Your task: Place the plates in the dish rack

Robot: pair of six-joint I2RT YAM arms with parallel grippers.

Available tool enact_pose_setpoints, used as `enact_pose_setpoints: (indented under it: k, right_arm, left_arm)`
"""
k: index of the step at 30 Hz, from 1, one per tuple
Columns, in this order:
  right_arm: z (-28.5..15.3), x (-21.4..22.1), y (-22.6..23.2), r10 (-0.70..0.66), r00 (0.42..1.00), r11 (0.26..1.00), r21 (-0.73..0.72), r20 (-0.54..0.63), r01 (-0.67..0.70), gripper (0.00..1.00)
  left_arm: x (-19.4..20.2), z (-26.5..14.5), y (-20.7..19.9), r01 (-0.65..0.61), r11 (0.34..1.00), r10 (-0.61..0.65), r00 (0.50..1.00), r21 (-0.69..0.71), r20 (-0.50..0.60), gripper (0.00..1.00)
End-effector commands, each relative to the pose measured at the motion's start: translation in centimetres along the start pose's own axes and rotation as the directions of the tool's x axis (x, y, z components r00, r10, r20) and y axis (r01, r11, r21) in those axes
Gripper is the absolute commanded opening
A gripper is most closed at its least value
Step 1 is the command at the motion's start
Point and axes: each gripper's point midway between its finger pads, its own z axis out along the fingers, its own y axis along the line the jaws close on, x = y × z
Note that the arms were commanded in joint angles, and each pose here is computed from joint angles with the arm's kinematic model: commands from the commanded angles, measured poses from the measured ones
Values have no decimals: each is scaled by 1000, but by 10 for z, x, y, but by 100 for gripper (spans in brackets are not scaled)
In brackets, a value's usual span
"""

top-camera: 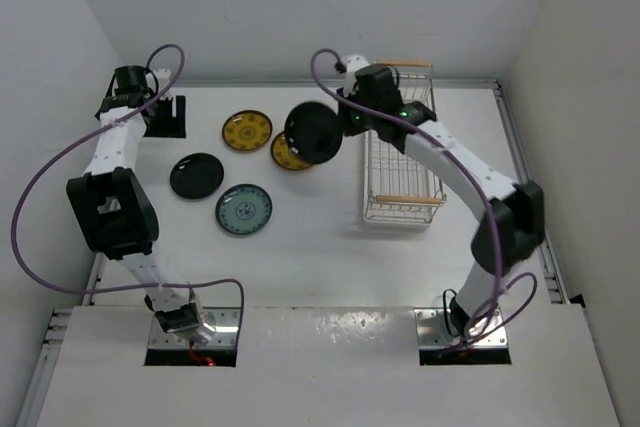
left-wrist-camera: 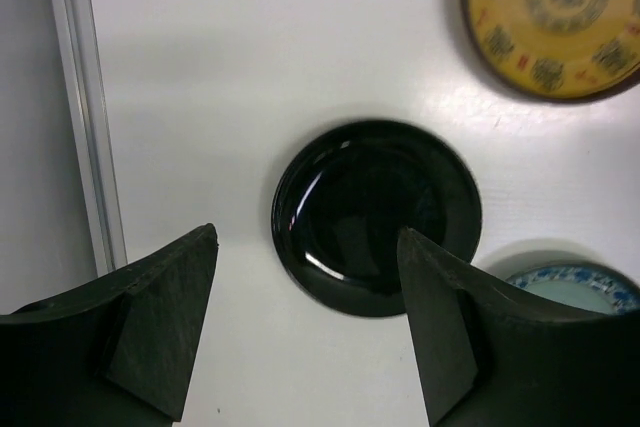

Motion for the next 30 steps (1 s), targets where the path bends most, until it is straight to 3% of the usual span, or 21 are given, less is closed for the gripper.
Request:
enact_pose_setpoints:
  k: [1, 3, 6, 7, 11, 16, 17, 19, 20, 23, 30]
  right_arm:
    - [-66, -81, -47, -10, 932, 953, 284, 362, -100, 0]
    - [-104, -91, -72, -53, 904, 890, 430, 424, -150, 0]
    - [-157, -82, -124, -169, 912, 668, 724, 373, -172, 0]
    - [-181, -67, -146, -226, 940, 517, 849, 256, -107, 0]
    - [-211, -33, -164, -227, 970, 336, 942, 85, -4, 0]
    - [-217, 6, -164, -181, 984, 262, 964, 11, 37, 0]
    - [-210, 14, -166, -154, 986, 279, 960, 58, -13, 0]
    - [-204, 27, -166, -130, 991, 292, 956, 34, 6, 0]
    - [-195, 28, -163, -94, 989, 333, 940, 114, -77, 0]
    - [-178, 47, -159, -39, 996, 363, 930, 80, -60, 0]
    - [-178, 80, -153, -11, 1000, 285, 958, -15, 17, 0]
  left_arm:
    - [-32, 0, -5, -11, 999, 8, 997, 30, 76, 77]
    - [-45, -1, -5, -15, 999, 11, 995, 34, 101, 77]
    - [-51, 4, -8, -13, 999, 9, 994, 40, 106, 75]
    - [-51, 5, -8, -13, 999, 9, 994, 40, 106, 75]
    - [-48, 15, -13, -19, 999, 14, 996, 51, 87, 75]
    - [-49, 24, -20, -26, 997, 19, 997, 79, 80, 74]
    - [-49, 24, -20, -26, 997, 19, 997, 79, 80, 74]
    - [-55, 25, -25, -35, 995, 27, 995, 91, 92, 74]
    - [-52, 30, -25, -33, 995, 26, 996, 94, 81, 74]
    - [-56, 28, -24, -46, 995, 37, 995, 91, 90, 74]
    - [-53, 32, -24, -53, 994, 46, 996, 92, 82, 74]
